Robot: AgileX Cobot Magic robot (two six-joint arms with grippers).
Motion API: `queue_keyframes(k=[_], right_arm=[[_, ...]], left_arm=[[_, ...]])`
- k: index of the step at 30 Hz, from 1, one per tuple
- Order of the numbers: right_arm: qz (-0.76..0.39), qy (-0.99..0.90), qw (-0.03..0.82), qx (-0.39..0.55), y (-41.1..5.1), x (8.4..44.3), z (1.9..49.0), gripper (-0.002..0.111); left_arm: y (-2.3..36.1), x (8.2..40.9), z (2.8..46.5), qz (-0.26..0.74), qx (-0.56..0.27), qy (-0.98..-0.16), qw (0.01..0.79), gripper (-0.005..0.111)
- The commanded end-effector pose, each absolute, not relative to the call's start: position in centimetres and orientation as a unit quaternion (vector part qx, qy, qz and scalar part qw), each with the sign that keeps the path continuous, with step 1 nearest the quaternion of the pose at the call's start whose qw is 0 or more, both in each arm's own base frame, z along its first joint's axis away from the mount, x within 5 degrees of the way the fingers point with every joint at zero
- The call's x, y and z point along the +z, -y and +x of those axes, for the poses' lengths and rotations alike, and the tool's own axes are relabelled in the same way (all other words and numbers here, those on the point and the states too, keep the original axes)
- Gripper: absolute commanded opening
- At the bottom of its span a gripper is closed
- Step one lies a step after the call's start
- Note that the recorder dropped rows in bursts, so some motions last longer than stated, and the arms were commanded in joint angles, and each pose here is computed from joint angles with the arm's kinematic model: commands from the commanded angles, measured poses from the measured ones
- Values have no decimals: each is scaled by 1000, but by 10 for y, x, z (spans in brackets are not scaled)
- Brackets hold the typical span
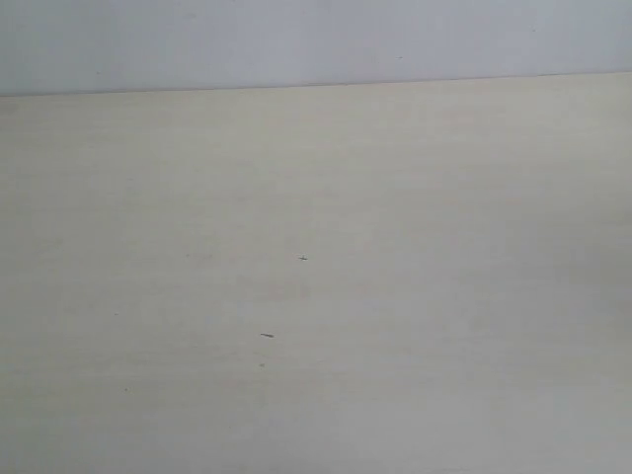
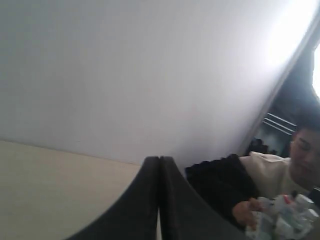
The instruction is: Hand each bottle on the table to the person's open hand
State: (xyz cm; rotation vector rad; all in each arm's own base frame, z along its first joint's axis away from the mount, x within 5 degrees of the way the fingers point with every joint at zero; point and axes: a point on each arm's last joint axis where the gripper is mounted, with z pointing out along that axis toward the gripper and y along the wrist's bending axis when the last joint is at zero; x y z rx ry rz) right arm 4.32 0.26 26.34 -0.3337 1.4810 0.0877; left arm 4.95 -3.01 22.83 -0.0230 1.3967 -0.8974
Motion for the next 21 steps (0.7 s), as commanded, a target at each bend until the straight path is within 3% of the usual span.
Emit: queue_keyframes(k=[1, 13, 21], right_arm=[[-153, -667, 728, 44, -3, 263, 43, 7], [-153, -667, 728, 44, -3, 263, 43, 7], [-153, -667, 728, 44, -3, 263, 43, 7]], left_arm=[[21, 218, 52, -23, -303, -657, 690, 1], [18, 214, 53, 80, -150, -669, 723, 1], [14, 204, 55, 126, -61, -700, 700, 1]])
